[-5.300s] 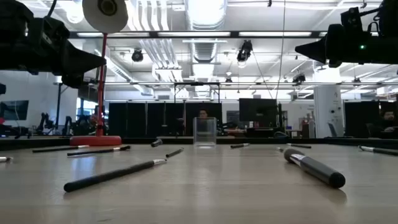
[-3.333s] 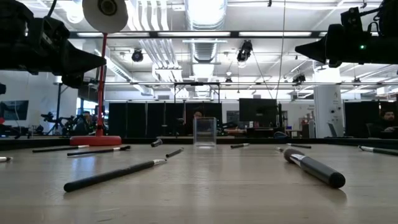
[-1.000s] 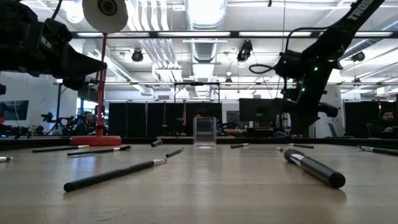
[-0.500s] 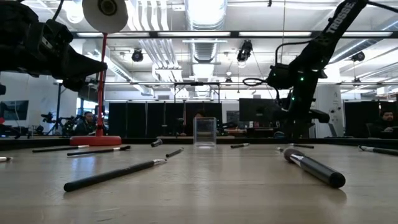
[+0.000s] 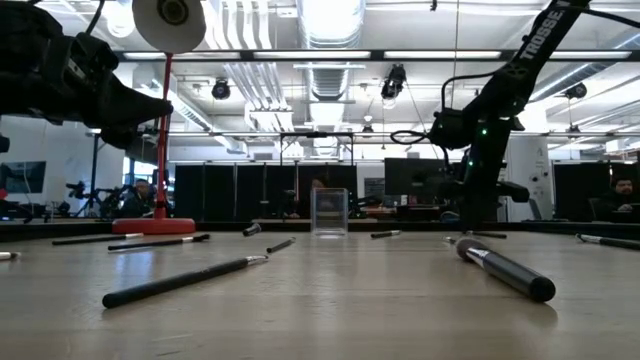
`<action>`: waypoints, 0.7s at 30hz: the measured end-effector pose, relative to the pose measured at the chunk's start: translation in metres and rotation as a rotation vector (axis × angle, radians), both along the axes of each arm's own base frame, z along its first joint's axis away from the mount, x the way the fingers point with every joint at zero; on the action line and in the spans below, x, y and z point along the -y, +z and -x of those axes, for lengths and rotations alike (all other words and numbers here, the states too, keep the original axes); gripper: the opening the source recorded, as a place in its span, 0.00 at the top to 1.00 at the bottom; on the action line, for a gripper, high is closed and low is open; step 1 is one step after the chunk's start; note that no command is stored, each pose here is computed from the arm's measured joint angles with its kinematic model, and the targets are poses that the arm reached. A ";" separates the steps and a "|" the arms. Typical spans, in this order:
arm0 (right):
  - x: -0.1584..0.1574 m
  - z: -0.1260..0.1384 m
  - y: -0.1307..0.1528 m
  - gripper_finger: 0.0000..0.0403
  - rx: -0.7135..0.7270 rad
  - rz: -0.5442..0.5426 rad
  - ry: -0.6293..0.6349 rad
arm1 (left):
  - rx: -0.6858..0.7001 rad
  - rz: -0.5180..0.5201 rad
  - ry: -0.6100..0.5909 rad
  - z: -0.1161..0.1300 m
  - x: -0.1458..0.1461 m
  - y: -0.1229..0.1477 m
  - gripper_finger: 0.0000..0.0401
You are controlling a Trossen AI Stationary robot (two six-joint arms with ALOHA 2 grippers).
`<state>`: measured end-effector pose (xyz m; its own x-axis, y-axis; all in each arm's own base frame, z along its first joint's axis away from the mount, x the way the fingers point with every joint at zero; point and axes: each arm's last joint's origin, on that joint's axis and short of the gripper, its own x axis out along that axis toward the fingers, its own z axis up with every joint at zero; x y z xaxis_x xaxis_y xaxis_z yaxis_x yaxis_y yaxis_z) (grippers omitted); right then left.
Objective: Put items in baskets/containers
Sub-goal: Put the black eyeshadow brush into the transparent organizer
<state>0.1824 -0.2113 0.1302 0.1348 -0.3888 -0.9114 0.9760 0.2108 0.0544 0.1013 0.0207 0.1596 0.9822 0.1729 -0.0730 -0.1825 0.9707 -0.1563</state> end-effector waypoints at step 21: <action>-0.011 0.002 0.021 0.98 0.014 0.043 0.169 | -0.042 -0.037 -0.011 -0.002 0.000 -0.003 1.00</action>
<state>0.1799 -0.2005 0.1515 0.2141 -0.3979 -0.8921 0.9257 0.3743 0.0552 0.1037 0.0210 0.1567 0.9802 0.1660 -0.1077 -0.1779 0.9776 -0.1124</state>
